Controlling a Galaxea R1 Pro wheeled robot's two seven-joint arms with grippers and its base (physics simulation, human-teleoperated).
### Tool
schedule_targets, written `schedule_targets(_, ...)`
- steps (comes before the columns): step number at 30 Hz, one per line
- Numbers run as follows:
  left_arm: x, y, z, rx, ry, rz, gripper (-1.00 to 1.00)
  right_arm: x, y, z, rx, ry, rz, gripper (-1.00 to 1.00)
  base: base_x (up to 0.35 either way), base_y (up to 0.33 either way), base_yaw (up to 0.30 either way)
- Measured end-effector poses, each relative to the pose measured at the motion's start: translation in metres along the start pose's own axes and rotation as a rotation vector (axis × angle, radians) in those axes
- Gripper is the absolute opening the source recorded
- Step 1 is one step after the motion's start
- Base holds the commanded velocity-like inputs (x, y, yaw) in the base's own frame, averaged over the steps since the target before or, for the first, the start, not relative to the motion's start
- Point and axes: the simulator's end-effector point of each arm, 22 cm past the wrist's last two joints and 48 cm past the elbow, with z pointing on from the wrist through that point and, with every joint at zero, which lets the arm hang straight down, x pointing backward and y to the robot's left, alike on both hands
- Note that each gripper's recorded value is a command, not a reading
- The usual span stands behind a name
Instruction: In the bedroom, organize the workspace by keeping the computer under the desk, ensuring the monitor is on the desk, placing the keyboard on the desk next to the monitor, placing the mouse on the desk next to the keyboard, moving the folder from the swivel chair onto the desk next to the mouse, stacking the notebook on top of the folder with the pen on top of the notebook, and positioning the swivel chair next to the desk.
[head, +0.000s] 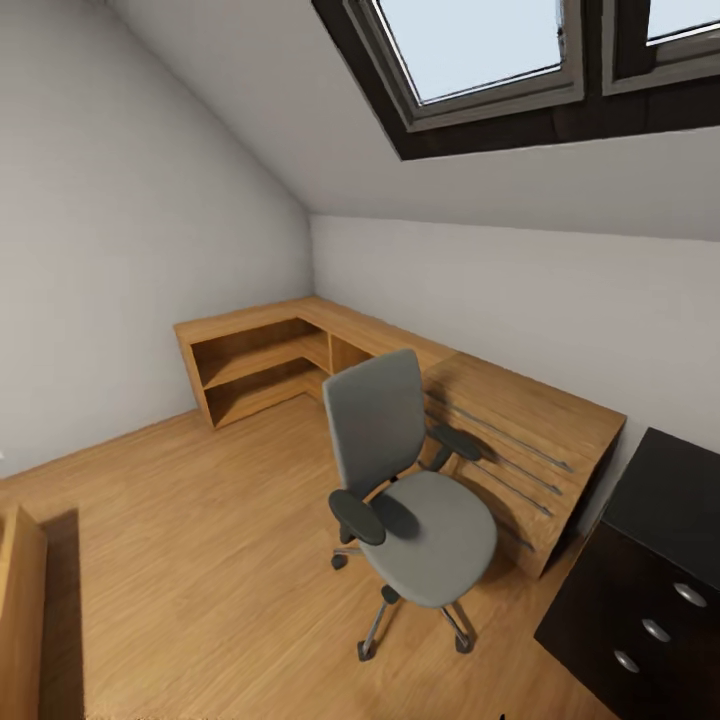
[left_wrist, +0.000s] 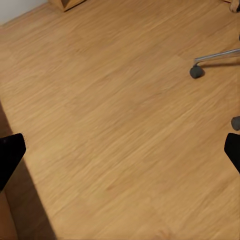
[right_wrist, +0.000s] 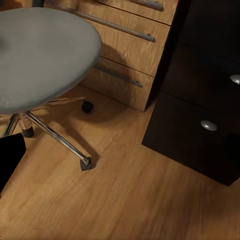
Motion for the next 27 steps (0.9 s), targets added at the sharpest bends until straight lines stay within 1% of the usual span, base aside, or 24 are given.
schedule_targets(5,0.000,-0.003,0.000,0.002,0.005,-0.002,1.00,-0.002,0.000,0.000,0.007,-0.005,0.004,1.00,0.000,0.000,0.216)
schedule_targets(9,0.007,-0.005,0.000,0.006,0.037,0.010,1.00,-0.003,-0.001,0.001,0.006,-0.007,0.003,1.00,0.000,0.000,0.152)
schedule_targets(13,0.011,-0.008,0.000,0.009,0.057,0.014,1.00,-0.002,0.000,0.000,0.001,-0.006,0.002,1.00,0.000,0.000,0.049)
schedule_targets(17,0.012,-0.010,0.000,0.010,0.064,0.013,1.00,-0.003,-0.001,0.001,-0.001,-0.006,0.002,1.00,0.000,0.000,0.101)
schedule_targets(27,0.010,-0.012,0.000,0.011,0.060,0.009,1.00,-0.004,-0.001,0.002,-0.001,-0.011,0.002,1.00,0.000,0.000,0.227)
